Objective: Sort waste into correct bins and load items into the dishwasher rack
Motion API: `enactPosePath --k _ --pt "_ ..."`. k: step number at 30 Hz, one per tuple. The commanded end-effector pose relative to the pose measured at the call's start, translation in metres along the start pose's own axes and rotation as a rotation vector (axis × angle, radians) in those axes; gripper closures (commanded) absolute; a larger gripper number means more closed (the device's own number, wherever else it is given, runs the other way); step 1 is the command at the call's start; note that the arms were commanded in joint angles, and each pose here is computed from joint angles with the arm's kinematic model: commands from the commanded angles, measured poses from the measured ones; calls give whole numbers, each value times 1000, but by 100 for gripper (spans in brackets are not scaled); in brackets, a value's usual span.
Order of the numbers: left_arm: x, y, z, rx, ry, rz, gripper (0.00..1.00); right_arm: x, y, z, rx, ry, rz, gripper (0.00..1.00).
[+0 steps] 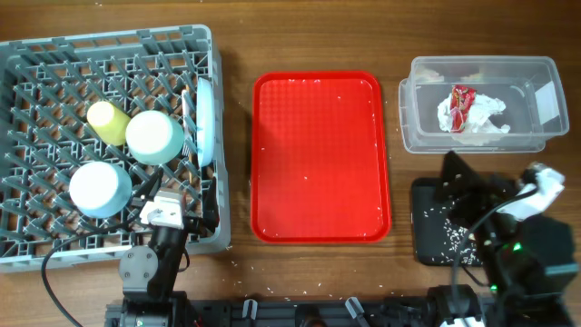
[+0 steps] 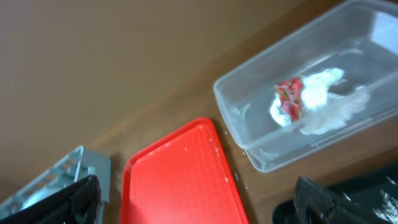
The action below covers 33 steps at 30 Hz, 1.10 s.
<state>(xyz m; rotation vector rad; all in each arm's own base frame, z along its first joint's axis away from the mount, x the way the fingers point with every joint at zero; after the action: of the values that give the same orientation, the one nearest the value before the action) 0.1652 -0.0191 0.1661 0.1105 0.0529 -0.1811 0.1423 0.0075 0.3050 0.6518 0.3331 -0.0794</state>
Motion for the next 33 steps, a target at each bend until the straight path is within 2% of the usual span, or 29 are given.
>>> enactPosePath --k 1,10,18,28,31,33 --pt "0 -2 -1 13 -2 -13 0 15 -13 -35 -134 39 126 0" --pt "0 -2 -1 13 -2 -13 0 45 -31 -79 -146 -64 355 1" --pt "0 -2 -1 13 -2 -13 0 48 -38 -87 -159 -167 426 0" --pt "0 -2 -1 13 -2 -13 0 57 -44 -93 -204 -231 440 0" --pt "0 -2 -1 13 -2 -13 0 58 -45 -95 -281 -238 425 0" --pt "0 -2 -1 13 -2 -13 0 63 -53 -103 -396 -207 361 0"
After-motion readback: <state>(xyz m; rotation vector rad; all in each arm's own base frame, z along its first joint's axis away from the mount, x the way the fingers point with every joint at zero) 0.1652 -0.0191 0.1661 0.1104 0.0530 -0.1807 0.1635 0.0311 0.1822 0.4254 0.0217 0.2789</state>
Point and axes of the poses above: each gripper's point midway between its finger pads, its own x axis out along the fingers, its own y axis along the line the jaws close on, z = x × y, the point moved 8 cm from there along -x, back along the fingers, and after that the axes turned 6 degrees about x, right-handed, at the moved point
